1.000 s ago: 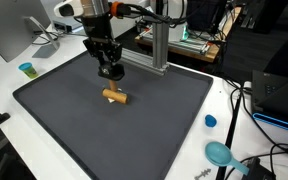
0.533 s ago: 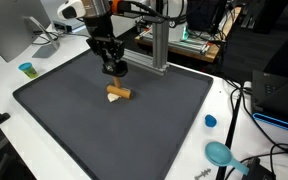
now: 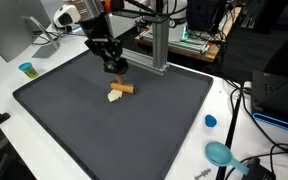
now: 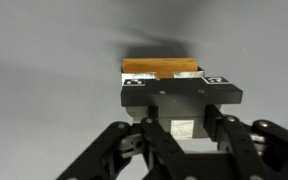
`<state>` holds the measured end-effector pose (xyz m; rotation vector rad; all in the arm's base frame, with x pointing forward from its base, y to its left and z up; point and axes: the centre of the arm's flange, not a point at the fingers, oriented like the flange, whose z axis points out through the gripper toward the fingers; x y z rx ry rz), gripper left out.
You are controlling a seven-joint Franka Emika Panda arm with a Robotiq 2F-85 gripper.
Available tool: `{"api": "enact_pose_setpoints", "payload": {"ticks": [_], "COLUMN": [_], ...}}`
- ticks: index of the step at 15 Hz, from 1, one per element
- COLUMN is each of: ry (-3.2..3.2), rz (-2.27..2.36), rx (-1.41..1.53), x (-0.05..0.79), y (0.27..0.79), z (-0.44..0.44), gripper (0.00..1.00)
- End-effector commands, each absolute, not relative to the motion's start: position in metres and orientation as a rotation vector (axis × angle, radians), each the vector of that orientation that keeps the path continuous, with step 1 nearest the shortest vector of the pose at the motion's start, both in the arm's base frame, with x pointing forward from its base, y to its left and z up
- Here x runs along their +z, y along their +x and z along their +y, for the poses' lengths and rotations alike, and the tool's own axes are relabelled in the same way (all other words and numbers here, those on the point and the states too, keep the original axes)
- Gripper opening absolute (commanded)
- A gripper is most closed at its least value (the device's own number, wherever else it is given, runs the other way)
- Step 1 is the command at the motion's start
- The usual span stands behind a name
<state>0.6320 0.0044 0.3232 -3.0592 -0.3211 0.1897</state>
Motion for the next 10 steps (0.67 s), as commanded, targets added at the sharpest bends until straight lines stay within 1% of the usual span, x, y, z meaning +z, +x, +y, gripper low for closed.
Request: {"api": "enact_pose_setpoints", "payload": {"ticks": [1,7,10], "ry": [-3.032,-3.128,-3.166], "rz": [-0.316,-0.243,-0.214], "rx": [0.26,0.183,0.15], "x": [0.319,0.349,0.362], "y": [0.628,0.615,0.619], "z": [0.005,0.008,0.006], "gripper": [0.21,0.21,0.21]}}
